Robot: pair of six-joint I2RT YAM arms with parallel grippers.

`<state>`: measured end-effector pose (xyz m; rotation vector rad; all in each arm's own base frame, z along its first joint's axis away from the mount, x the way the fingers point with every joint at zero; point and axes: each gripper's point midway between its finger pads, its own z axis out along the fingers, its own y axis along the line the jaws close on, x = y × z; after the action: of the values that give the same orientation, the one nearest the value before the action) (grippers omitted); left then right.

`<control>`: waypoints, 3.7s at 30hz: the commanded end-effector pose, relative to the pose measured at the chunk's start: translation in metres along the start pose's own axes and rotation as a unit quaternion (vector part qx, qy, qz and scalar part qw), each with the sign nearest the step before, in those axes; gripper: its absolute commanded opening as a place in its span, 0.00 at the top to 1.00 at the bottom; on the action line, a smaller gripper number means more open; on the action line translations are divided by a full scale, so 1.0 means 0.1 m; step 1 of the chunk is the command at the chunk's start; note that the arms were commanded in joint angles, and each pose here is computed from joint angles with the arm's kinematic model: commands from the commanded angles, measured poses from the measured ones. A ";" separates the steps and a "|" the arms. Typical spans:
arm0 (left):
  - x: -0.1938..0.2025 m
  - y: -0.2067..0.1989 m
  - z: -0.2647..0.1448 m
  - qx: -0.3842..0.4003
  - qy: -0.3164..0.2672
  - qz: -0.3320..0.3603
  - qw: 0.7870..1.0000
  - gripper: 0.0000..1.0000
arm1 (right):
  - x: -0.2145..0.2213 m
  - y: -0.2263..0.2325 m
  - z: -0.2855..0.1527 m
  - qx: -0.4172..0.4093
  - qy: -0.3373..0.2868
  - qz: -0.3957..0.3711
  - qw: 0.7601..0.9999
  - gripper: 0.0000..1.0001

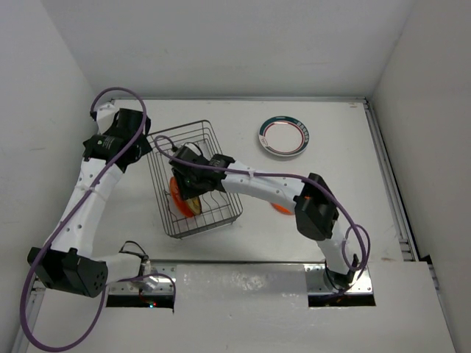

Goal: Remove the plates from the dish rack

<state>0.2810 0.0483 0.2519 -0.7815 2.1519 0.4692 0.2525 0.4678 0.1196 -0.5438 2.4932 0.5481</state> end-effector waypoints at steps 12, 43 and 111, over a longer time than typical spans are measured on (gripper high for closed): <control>-0.08 0.10 -0.02 -0.003 -0.019 -0.012 1.000 0.00 | -0.54 0.41 -0.48 -0.077 -0.075 0.037 0.994 1.00; 0.26 -0.16 0.22 0.045 0.037 0.079 0.995 0.00 | 0.25 -2.77 -1.15 0.291 0.078 0.040 0.953 1.00; 0.28 0.03 0.42 -0.028 0.039 0.067 0.997 0.00 | -0.98 -0.89 -1.79 0.073 -0.195 0.107 0.972 1.00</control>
<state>0.2778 0.0600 0.1929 -0.7019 2.3172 0.5979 0.2734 0.4007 0.3133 -0.2096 2.1513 0.7504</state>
